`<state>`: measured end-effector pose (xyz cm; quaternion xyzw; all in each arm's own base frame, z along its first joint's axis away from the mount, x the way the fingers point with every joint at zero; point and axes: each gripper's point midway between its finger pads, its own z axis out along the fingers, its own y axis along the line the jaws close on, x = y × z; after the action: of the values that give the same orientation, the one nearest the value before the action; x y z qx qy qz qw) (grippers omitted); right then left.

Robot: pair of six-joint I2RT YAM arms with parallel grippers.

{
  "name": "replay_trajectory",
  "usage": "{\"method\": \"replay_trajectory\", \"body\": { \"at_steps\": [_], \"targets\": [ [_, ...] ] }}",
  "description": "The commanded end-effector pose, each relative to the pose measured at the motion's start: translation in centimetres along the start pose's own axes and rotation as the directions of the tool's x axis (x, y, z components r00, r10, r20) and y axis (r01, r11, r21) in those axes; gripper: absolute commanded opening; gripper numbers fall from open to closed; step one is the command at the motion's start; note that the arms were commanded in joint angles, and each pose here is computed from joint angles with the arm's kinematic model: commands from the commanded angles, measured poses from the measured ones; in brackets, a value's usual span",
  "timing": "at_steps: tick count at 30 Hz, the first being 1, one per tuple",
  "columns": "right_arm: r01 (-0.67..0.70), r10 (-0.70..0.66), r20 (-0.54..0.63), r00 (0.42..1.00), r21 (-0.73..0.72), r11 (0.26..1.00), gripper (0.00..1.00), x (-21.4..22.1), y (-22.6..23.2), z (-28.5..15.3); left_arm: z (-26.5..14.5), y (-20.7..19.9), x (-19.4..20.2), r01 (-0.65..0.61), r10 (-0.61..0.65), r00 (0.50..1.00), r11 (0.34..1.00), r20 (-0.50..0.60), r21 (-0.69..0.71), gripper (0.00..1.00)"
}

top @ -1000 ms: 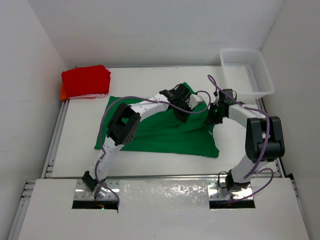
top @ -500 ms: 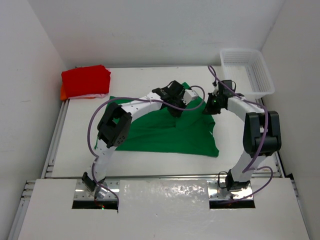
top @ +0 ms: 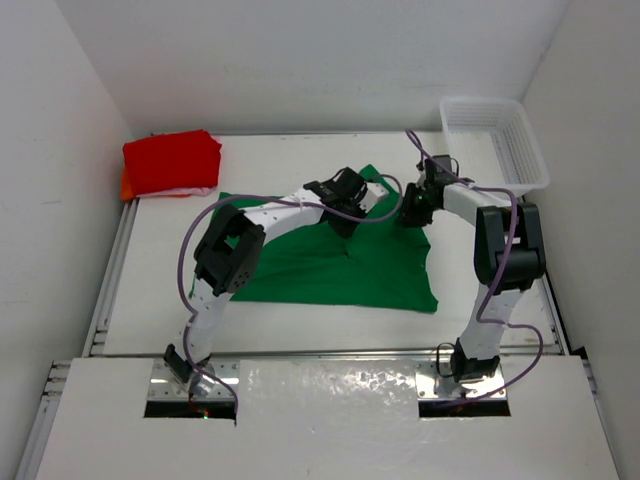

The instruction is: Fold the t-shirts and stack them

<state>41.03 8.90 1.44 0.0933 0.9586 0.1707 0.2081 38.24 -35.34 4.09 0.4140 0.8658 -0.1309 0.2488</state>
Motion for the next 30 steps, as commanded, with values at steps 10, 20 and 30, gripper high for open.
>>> {"method": "replay_trajectory", "body": {
  "at_steps": [10,20,30],
  "targets": [
    [0.108,-0.123,0.193,0.974,0.084,0.991,0.46,-4.3,0.0,-4.3,1.7,2.1,1.6,0.083,-0.085,0.996,0.994,-0.014,-0.077,0.08],
    [0.058,-0.082,0.122,0.989,0.184,0.981,0.53,2.3,-2.8,-8.7,-4.4,5.5,-5.6,0.149,-0.135,0.974,0.987,0.184,-0.063,1.0],
    [-0.037,0.04,-0.008,0.999,0.241,0.97,0.67,14.2,-6.2,-11.6,-19.3,12.7,7.8,0.095,-0.108,0.994,0.959,-0.034,-0.269,1.0]
  ]
}}
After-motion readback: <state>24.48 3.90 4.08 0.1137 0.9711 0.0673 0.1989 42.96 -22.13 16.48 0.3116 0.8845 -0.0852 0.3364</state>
